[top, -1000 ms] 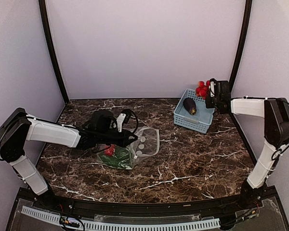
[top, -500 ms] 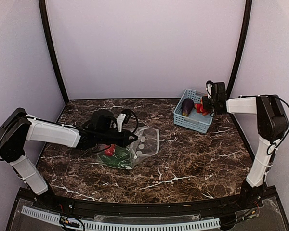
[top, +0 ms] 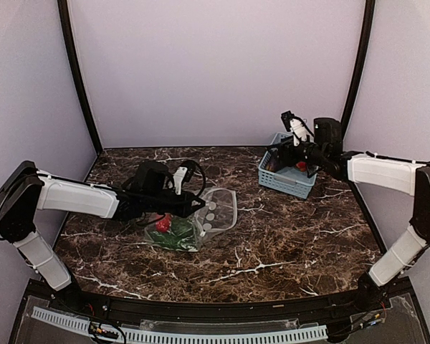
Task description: Open the zip-top bag and remove the fake food
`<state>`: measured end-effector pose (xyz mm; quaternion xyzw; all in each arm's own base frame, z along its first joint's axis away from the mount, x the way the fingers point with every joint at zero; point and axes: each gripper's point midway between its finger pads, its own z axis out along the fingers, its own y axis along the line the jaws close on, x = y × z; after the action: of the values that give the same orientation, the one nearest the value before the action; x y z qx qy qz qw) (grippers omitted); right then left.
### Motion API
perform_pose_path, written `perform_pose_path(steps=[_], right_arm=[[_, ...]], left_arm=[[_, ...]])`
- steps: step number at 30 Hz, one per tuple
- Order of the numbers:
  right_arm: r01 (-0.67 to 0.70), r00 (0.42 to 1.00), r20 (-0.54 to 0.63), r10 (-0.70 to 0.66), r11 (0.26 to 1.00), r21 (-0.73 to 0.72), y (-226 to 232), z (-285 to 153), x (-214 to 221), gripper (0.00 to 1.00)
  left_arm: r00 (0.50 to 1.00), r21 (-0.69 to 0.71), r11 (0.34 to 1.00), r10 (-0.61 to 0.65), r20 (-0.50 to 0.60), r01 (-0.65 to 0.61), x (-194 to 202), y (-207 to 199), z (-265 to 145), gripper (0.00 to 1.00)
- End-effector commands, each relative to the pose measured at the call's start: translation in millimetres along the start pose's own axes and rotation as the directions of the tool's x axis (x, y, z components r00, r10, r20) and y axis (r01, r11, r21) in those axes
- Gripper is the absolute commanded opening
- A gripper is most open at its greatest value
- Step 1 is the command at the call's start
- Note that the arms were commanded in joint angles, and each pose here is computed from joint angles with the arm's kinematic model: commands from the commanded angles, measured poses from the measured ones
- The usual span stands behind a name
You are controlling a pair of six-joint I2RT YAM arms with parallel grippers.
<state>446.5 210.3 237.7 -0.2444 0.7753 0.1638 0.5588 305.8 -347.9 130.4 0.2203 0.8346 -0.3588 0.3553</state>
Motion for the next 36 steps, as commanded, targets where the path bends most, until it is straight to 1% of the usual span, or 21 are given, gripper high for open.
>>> perform_pose_path(steps=[1, 3, 6, 9, 12, 18, 22, 25, 28, 30, 33, 36], right_arm=[[0.032, 0.999, 0.039, -0.022, 0.954, -0.298, 85.5, -16.6, 10.9, 0.65], [0.042, 0.999, 0.041, -0.029, 0.92, -0.39, 117.4, -23.5, 19.0, 0.64], [0.012, 1.0, 0.004, -0.012, 0.875, -0.483, 152.5, -25.4, 39.0, 0.61], [-0.042, 0.999, -0.03, 0.031, 0.829, -0.557, 177.6, -27.9, 55.8, 0.57], [-0.04, 0.999, -0.019, 0.036, 0.784, -0.62, 205.0, -31.1, 65.4, 0.52], [0.001, 1.0, 0.009, 0.007, 0.723, -0.691, 250.3, -18.2, 85.4, 0.48], [0.041, 0.999, 0.017, -0.041, 0.707, -0.706, 276.4, -0.1, 93.2, 0.44], [0.071, 0.997, 0.04, -0.061, 0.689, -0.721, 293.4, 7.8, 100.0, 0.41], [0.124, 0.992, 0.084, -0.091, 0.668, -0.734, 311.2, 12.4, 107.3, 0.4], [0.155, 0.988, 0.101, -0.12, 0.651, -0.743, 322.5, 18.5, 115.8, 0.4], [0.165, 0.985, 0.099, -0.139, 0.63, -0.759, 334.2, 28.3, 124.2, 0.42], [0.172, 0.984, 0.104, -0.145, 0.622, -0.764, 341.2, 36.1, 128.7, 0.47]], left_arm=[[0.999, 0.03, 0.999, 0.016, 0.03, -0.017, -17.7, -12.9, -14.5, 0.01], [0.999, 0.039, 0.999, 0.017, 0.034, -0.018, -19.2, -15.5, -16.8, 0.01], [0.999, 0.065, 0.998, 0.021, 0.042, -0.023, -22.6, -22.2, -20.6, 0.01], [0.998, 0.097, 0.995, 0.027, 0.056, -0.033, -28.7, -31.2, -27.3, 0.01], [0.997, 0.116, 0.992, 0.032, 0.071, -0.04, -33.2, -36.9, -33.1, 0.01], [0.997, 0.183, 0.982, 0.033, 0.066, -0.044, -31.7, -48.7, -36.3, 0.01], [0.998, 0.218, 0.975, 0.029, 0.058, -0.041, -28.7, -54.8, -39.4, 0.01], [0.997, 0.22, 0.975, 0.024, 0.067, -0.038, -27.6, -54.8, -42.8, 0.01], [0.997, 0.237, 0.971, 0.02, 0.078, -0.038, -30.1, -58.7, -46.7, 0.01], [0.997, 0.25, 0.968, 0.014, 0.081, -0.034, -31.2, -61.4, -48.0, 0.01], [0.996, 0.26, 0.965, 0.012, 0.086, -0.034, -32.7, -63.5, -48.8, 0.01], [0.996, 0.266, 0.963, 0.008, 0.087, -0.031, -32.3, -63.9, -48.6, 0.01]])
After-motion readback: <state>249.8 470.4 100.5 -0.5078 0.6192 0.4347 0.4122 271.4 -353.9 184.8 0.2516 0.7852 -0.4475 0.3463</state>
